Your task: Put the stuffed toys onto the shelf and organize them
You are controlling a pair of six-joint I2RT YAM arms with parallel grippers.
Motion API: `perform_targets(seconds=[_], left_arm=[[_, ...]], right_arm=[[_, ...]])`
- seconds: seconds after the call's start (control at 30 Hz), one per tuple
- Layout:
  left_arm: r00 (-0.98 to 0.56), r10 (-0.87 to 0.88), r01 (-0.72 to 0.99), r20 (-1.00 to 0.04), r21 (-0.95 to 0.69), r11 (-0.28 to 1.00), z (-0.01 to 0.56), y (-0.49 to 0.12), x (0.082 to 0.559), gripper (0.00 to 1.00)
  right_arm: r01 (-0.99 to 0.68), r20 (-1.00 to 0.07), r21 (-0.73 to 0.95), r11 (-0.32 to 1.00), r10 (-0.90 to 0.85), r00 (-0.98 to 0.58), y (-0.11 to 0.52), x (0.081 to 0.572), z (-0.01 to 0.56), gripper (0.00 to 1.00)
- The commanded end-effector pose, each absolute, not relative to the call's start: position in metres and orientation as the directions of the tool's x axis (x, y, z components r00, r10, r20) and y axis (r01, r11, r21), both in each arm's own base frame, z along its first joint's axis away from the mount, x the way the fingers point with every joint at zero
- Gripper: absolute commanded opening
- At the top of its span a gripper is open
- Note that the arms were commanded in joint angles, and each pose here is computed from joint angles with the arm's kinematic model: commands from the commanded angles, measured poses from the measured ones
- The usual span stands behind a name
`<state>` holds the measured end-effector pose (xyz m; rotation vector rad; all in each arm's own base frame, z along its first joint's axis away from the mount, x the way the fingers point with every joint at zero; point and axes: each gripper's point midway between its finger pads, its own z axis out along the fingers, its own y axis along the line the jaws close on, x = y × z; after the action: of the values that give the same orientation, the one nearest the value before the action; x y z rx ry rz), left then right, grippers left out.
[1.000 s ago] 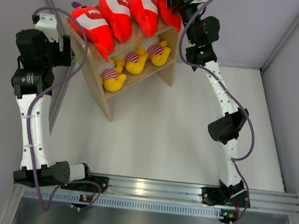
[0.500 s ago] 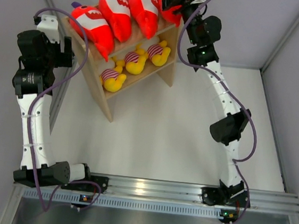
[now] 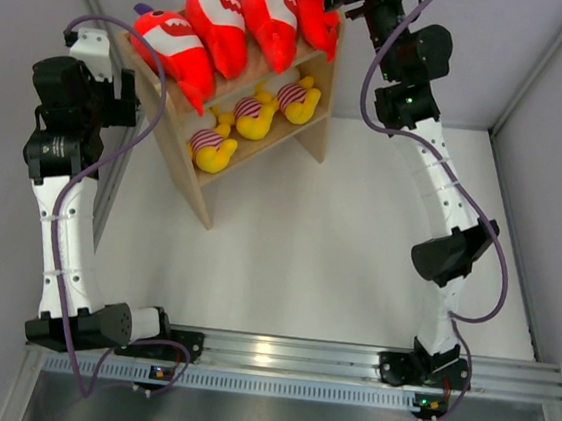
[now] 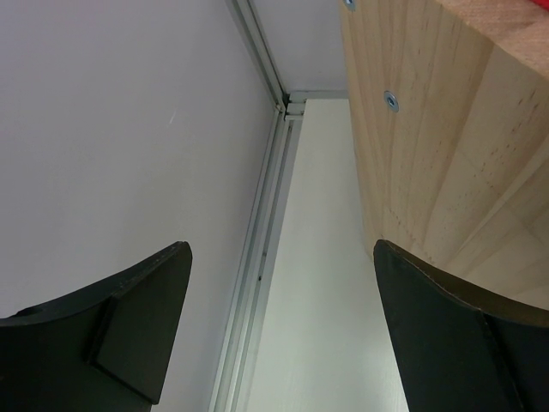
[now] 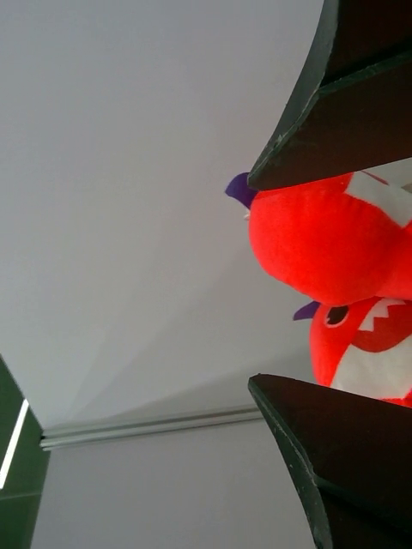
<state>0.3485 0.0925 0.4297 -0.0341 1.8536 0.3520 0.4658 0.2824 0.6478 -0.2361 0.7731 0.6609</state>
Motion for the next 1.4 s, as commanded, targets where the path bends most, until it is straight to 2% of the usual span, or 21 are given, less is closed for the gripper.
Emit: perform_targets(seconds=[0.0,0.13,0.23,0.37,0.47,0.53,0.57,0.77,1.03,1.37], left_arm=[[-0.253,0.178,-0.221,-0.951,0.236,0.946,0.446,0.094,0.344,0.93],[-0.289,0.18,-0.239,-0.94,0.253,0.937,0.433,0.1,0.341,0.93],[-0.322,0.173,-0.255,-0.931,0.261,0.931,0.42,0.104,0.338,0.93],[-0.353,0.146,-0.251,-0.924,0.243,0.937,0.402,0.103,0.339,0.93],[-0.385,0.132,-0.248,-0.914,0.24,0.938,0.385,0.105,0.339,0.94],[-0.401,0.12,-0.255,-0.908,0.237,0.938,0.373,0.107,0.339,0.94],[-0.421,0.114,-0.255,-0.9,0.239,0.937,0.36,0.108,0.337,0.94],[-0.516,0.078,-0.245,-0.853,0.235,0.941,0.298,0.112,0.325,0.94],[-0.567,0.09,-0.18,-0.819,0.23,0.956,0.246,0.1,0.301,0.95],[-0.597,0.115,-0.11,-0.794,0.223,0.969,0.193,0.085,0.272,0.95]], right_arm=[[-0.629,-0.706,0.048,0.776,0.472,0.528,0.262,0.453,0.661,0.89],[-0.529,-0.757,0.111,0.841,0.416,0.503,0.22,0.45,0.647,0.97],[-0.371,-0.831,0.156,0.915,0.325,0.452,0.169,0.454,0.614,0.99],[-0.137,-0.932,0.172,0.976,0.206,0.298,0.093,0.46,0.546,0.99],[0.062,-0.986,0.139,0.988,0.133,0.098,0.041,0.468,0.462,0.99],[0.171,-0.991,0.137,0.976,0.134,0.027,0.007,0.464,0.425,0.99],[0.215,-0.988,0.127,0.968,0.142,-0.054,-0.004,0.464,0.381,0.99],[0.422,-0.944,0.202,0.884,0.291,-0.157,-0.06,0.434,0.277,0.99],[0.448,-0.928,0.232,0.864,0.334,-0.165,-0.059,0.403,0.232,0.99],[0.413,-0.945,0.23,0.881,0.304,-0.123,-0.057,0.374,0.22,0.99]])
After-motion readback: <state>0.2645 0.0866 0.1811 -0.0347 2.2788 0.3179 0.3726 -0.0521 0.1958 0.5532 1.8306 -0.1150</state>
